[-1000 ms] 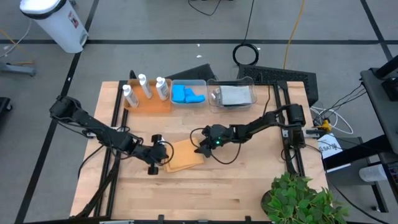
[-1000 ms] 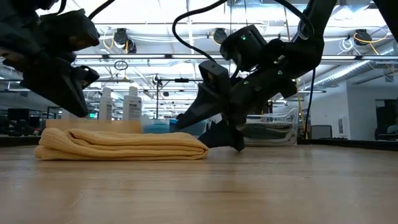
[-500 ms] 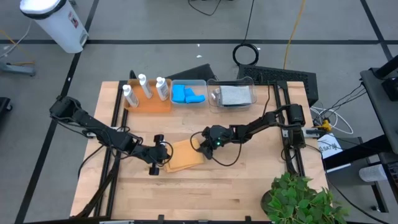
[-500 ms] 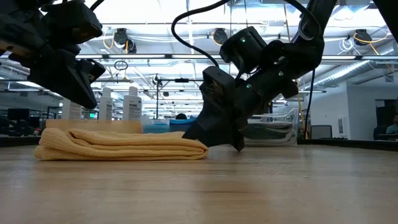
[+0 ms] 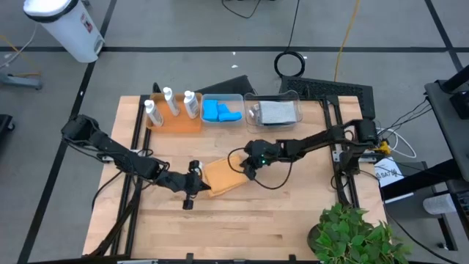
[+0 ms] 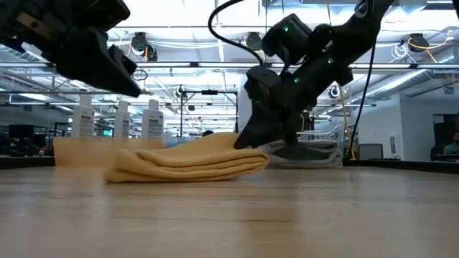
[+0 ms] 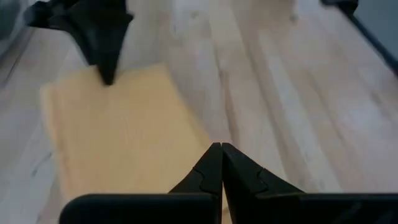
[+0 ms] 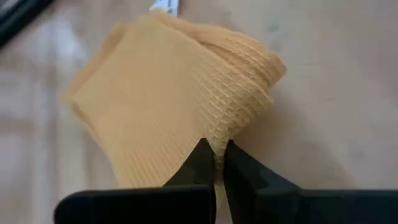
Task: Pick & Place Kitchen Items
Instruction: Put the orange towel into the right transparent bin
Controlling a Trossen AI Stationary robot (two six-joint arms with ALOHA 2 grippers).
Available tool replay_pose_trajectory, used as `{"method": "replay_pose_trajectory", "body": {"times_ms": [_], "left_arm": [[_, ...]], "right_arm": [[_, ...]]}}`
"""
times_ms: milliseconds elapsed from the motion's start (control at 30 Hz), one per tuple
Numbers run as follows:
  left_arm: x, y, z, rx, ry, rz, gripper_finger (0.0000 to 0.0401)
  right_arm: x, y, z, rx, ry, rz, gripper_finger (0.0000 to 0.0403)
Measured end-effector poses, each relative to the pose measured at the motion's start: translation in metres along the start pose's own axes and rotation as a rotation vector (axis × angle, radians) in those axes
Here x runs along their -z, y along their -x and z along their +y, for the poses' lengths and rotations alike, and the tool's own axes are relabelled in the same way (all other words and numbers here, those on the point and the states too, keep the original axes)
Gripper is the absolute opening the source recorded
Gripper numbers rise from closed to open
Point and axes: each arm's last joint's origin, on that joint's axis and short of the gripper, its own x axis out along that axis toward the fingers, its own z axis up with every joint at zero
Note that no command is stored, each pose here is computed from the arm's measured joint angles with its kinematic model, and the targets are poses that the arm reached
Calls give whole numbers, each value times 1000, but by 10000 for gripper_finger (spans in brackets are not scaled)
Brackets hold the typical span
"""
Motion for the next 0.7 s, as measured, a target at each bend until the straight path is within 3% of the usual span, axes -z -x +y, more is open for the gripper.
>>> {"method": "replay_pose_trajectory", "body": {"times_ms": [167,367,567,700], "left_arm": [[4,-18,1,-12,27,-15,15],[23,-49,19,-93,89,69,7],[42,-70,39,-134,184,165,21],[47,-76,47,-114,222,192,6]], "right_arm": [[-7,11,10,40,16,-82,13],[-6,11,10,55,31,-83,36],[-6,13,7,147,76,-108,88],[-6,20,4,178,-9,-68,128]]}}
